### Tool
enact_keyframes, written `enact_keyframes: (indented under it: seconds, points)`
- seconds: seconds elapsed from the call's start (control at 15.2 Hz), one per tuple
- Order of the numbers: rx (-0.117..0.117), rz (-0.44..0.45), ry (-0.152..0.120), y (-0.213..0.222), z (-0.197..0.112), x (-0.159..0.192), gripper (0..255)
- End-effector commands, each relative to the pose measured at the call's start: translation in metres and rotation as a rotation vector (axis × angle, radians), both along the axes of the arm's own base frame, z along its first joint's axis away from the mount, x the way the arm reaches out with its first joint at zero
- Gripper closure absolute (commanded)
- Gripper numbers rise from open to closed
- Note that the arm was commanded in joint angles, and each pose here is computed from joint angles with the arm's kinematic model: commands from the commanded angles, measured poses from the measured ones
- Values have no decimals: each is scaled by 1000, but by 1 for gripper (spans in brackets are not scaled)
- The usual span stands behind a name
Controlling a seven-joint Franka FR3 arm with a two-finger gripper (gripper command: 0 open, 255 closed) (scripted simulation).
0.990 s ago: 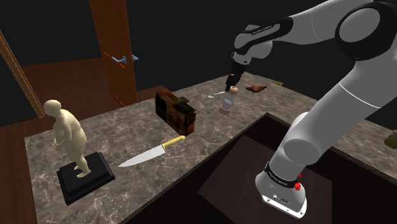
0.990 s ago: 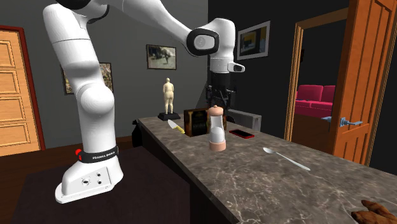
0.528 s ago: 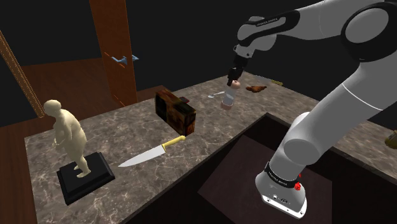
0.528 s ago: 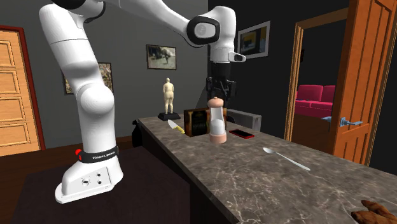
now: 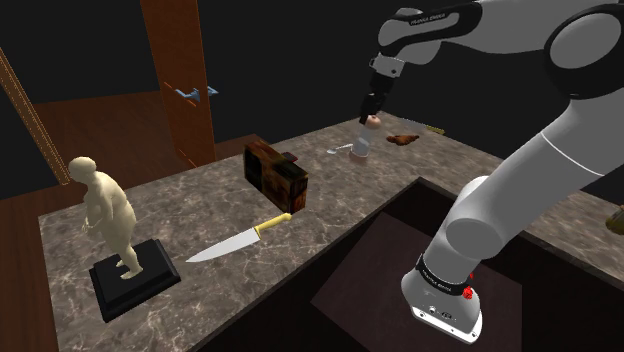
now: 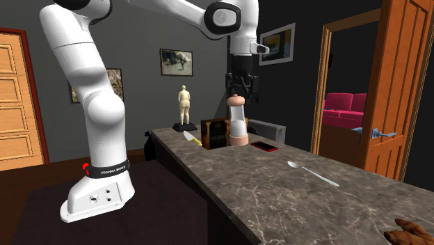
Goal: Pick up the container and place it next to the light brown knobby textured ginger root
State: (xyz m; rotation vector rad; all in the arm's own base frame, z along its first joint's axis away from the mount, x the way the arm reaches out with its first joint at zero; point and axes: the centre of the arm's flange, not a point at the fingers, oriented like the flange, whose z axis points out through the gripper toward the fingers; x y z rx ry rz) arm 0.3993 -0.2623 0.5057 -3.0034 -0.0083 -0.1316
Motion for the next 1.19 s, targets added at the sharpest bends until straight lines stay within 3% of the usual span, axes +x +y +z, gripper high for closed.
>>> enact_keyframes:
  seconds: [0.0,1.12]
  points:
    - [0,0,0,1,10,-1,255]
    - [0,0,0,1,100,-1,255]
